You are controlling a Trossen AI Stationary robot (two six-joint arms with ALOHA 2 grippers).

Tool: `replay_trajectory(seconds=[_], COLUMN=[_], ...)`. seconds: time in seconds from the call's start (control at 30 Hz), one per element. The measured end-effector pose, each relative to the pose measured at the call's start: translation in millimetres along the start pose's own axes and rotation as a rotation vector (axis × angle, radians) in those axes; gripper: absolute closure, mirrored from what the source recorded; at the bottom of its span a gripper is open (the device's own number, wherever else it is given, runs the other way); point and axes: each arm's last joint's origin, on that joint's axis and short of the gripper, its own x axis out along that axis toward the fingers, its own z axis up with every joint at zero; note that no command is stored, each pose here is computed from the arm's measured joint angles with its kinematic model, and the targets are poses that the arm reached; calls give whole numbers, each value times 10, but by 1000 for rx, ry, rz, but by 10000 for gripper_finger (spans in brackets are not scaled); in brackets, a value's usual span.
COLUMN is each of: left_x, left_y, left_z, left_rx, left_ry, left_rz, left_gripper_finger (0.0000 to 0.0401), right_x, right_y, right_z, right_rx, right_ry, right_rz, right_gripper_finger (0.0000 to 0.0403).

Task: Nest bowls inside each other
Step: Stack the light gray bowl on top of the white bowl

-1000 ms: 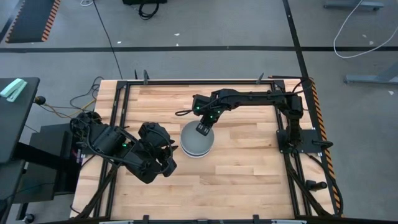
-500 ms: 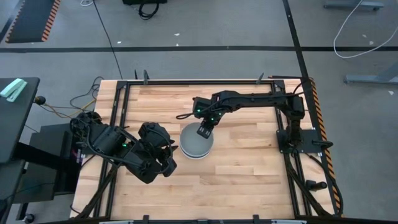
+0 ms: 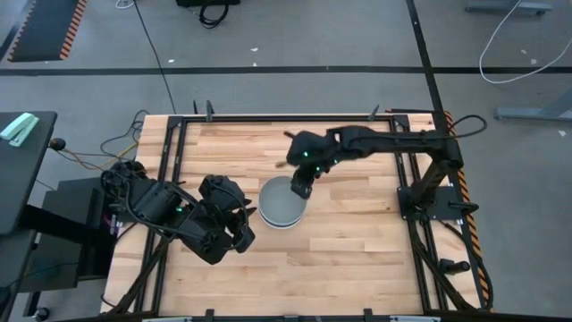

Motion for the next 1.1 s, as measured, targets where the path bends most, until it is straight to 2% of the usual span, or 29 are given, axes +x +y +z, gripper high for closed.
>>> replay_trajectory(seconds=[0.13,0.23,0.4,0.57,0.77,1.1], left_x=[37,136,463,823,1224,1798], left_y=[-26,-37,-19,70,200,435], left_z=[-16,-65,-227,-385,-465,-546], left_rx=[8,32,58,32,-8,-37], left_ry=[-5,-9,54,92,114,274], left_rz=[13,56,166,301,392,387], left_gripper_finger=[294,294,294,294,294,306], right_x=[-113,-122,-20,-49,-179,-425], right_y=[307,450,570,782,1141,1504], right_z=[-65,-102,-218,-432,-730,-1135], right_rx=[-141,-182,-220,-286,-390,-371], right_ry=[-81,-106,-90,-75,-99,-174], right_rz=[91,129,64,-2,24,33], right_gripper_finger=[312,341,395,392,396,400])
